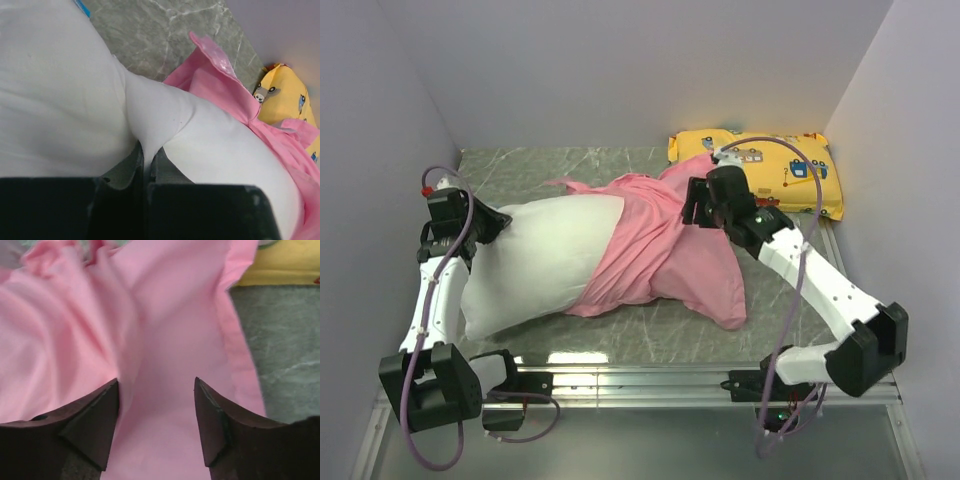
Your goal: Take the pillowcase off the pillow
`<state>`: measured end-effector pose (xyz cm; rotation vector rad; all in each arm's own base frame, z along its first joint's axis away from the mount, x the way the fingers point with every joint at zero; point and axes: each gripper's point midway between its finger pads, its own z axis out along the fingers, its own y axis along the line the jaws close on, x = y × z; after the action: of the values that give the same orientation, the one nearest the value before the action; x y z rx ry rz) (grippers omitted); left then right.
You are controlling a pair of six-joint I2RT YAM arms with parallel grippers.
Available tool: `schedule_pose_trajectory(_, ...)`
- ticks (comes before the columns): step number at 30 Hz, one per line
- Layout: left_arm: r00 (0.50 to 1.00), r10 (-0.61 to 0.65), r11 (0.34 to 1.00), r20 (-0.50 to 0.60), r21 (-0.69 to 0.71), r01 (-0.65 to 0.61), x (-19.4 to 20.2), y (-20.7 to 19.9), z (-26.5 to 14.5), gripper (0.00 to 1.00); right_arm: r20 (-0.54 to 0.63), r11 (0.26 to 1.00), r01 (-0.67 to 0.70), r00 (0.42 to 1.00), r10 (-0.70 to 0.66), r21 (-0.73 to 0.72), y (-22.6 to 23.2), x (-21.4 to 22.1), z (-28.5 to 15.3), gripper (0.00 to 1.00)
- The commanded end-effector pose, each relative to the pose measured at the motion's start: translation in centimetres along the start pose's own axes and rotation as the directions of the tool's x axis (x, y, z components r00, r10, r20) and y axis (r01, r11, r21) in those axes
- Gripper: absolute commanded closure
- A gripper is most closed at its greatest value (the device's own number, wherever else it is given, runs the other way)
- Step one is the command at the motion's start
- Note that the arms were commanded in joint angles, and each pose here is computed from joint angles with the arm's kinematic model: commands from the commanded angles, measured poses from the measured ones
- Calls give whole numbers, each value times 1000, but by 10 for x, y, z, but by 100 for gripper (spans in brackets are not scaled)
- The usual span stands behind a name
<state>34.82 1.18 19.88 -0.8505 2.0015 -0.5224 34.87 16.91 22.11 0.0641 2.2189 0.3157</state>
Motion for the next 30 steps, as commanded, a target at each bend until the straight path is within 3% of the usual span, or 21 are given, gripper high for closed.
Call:
schedule_pose_trajectory(1, 992, 13, 1000, 128, 25, -17, -29, -9, 0, 100, 135, 999, 34, 990, -30, -28, 19, -11, -52, 31)
schedule_pose_trajectory(8, 993, 24, 999, 113, 30, -27, -21, -10, 4, 100, 63, 986, 71, 996, -62, -153, 66, 83, -71, 27)
schedule_pose_trajectory(12, 994, 24, 999, 107, 31, -28, -18, -11, 6, 100, 31, 974, 63, 998, -58, -218, 97, 109, -63, 29)
schedule_pose_trajectory(16, 995, 27, 999, 99, 29, -30, -15, -12, 9, 99, 8, 976, 96, 995, -96, -198, 113, 126, -41, 36)
schedule_pose_trajectory(17, 995, 28, 999, 97, 27, -31, -15, -12, 10, 100, 10, 979, 103, 995, -102, -177, 112, 126, -37, 45)
schedule_pose_trajectory(19, 995, 30, 999, 95, 21, -32, -16, -10, 12, 100, 16, 989, 125, 992, -124, -75, 95, 128, -28, 68)
schedule_pose_trajectory(20, 995, 32, 999, 96, 17, -34, -17, -12, 12, 99, 18, 991, 127, 992, -126, -34, 84, 128, -26, 88)
schedule_pose_trajectory(22, 995, 36, 999, 95, -5, -35, -20, -8, 16, 100, 44, 995, 91, 995, -93, 46, 54, 117, -32, 100)
schedule_pose_trajectory(26, 992, 14, 1000, 122, -19, -12, -39, -5, 16, 99, 72, 990, -56, 996, 47, 132, -26, 105, -44, 100)
schedule_pose_trajectory(27, 991, 5, 1000, 135, -24, -2, -47, -1, 16, 99, 149, 980, -139, 982, 117, 143, -51, 84, -56, 100)
schedule_pose_trajectory(30, 988, 1, 999, 157, -42, 5, -62, 2, 14, 100, 228, 960, -227, 956, 187, 165, -89, 68, -72, 100)
